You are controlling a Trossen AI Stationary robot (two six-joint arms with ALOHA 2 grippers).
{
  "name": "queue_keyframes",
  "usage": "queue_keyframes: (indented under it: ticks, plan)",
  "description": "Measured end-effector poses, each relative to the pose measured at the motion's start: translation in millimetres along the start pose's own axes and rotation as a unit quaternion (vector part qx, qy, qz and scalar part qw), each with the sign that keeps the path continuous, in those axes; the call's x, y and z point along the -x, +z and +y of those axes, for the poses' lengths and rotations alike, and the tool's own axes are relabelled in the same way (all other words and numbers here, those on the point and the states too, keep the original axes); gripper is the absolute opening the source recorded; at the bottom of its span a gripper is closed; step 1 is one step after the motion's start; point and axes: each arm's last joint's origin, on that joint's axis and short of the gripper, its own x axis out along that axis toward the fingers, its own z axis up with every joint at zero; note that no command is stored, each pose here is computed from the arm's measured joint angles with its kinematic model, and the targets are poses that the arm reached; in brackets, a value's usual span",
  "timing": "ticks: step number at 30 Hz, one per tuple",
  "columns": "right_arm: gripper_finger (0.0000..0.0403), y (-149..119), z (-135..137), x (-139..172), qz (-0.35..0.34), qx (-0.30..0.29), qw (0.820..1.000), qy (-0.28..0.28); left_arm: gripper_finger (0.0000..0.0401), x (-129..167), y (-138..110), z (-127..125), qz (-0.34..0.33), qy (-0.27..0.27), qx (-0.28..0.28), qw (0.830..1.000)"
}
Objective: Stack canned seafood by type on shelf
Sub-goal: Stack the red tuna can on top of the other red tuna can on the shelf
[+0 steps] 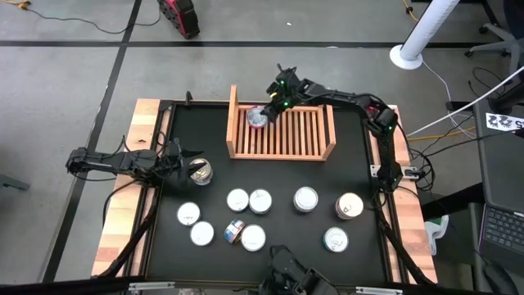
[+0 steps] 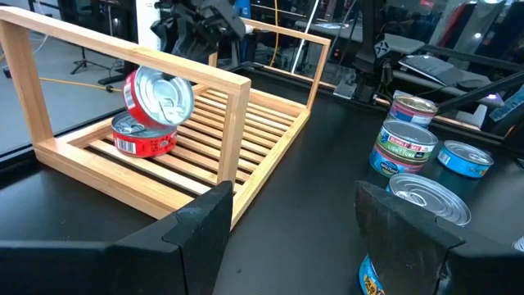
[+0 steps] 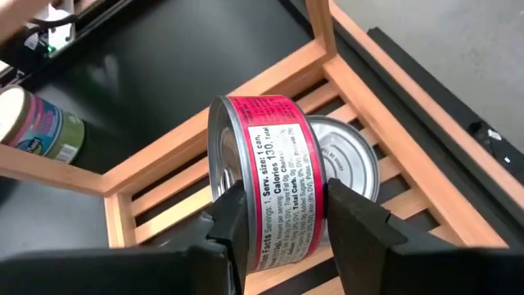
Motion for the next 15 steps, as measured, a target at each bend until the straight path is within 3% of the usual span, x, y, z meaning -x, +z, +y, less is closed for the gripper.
queue_keyframes:
  ticks: [15]
  plan:
    - [0.0128, 2.3, -1.5, -1.8, -0.016, -0.023, 1.0, -0.012, 0.0249, 0.0, 0.0, 0.0, 0.0, 0.0, -0.002, 1.0]
